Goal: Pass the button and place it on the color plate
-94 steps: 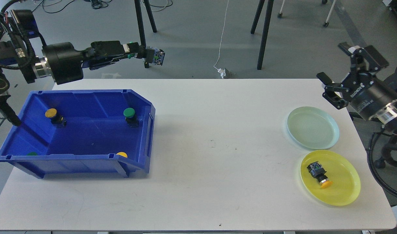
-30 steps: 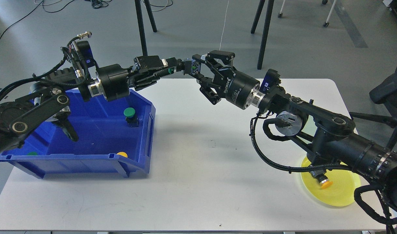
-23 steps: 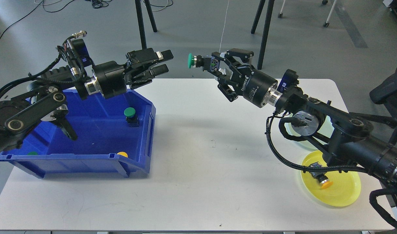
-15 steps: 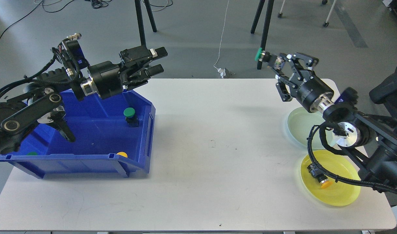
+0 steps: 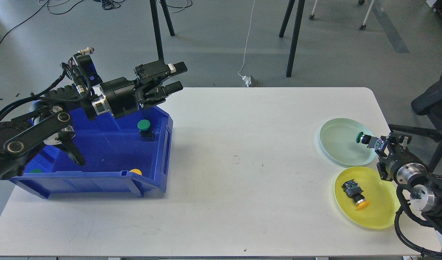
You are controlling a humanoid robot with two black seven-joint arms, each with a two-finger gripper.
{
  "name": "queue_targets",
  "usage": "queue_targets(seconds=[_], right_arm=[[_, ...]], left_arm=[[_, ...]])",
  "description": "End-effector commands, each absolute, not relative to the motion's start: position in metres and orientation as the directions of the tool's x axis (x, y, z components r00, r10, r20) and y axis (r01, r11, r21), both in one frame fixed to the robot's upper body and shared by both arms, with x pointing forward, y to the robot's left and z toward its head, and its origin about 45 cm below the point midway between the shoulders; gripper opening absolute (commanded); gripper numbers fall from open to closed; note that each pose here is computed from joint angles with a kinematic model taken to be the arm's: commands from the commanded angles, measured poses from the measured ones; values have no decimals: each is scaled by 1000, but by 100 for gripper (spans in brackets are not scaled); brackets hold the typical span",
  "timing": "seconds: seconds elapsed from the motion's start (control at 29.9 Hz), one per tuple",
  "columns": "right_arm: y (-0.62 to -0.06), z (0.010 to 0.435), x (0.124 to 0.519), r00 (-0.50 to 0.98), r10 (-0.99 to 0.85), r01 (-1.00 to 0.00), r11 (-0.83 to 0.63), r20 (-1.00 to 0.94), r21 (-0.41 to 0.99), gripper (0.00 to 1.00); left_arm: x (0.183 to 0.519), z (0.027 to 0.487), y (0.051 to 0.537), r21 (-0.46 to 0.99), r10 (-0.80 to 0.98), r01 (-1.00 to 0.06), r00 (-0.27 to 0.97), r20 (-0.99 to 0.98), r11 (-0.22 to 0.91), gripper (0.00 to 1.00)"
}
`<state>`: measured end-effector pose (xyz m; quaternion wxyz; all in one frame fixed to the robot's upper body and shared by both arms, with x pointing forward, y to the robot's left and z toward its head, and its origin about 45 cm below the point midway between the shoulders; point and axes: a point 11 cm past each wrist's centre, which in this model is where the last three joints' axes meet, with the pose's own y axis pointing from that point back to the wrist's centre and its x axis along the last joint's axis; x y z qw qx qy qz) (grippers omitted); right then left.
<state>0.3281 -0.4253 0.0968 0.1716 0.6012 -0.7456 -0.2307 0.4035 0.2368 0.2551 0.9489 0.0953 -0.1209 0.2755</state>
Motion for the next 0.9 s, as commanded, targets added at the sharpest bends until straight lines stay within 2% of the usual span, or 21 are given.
queue_targets(seconds=[0.0,0.03,0.27,0.33,0.5,0.57,0.63,0.8,0.87], right_arm=[[-420,97,332,-226,-973,-826,171,-38,537,73],[-420,97,332,-222,-974,-827,165,-43,537,98],[-412,121,342,-163,-982,-867,96,-97,489,100],[-406,157,355,-110,-982,-913,39,-154,406,100],[-373,269,388,150,-931,-981,-181,-334,64,100],[-357,306,401,294,-896,-954,-296,-333,-46,100],[-333,327,411,431,-843,-901,-423,-322,-97,100],[-290,339,429,622,-713,-776,-618,-323,-127,100],[-283,336,431,632,-694,-766,-625,-344,-147,100]], left_arm=[[403,254,238,116,503,-548,818,279,828,85],[403,254,238,116,503,-548,818,279,828,85],[402,253,241,102,525,-561,814,249,821,86],[403,255,245,76,554,-579,804,215,811,86],[413,273,270,-48,678,-676,731,73,735,87],[417,283,280,-94,713,-709,701,19,699,88],[420,288,289,-126,740,-737,672,-35,664,88],[427,287,305,-149,779,-784,619,-105,603,88],[426,286,306,-152,781,-789,612,-122,595,88]])
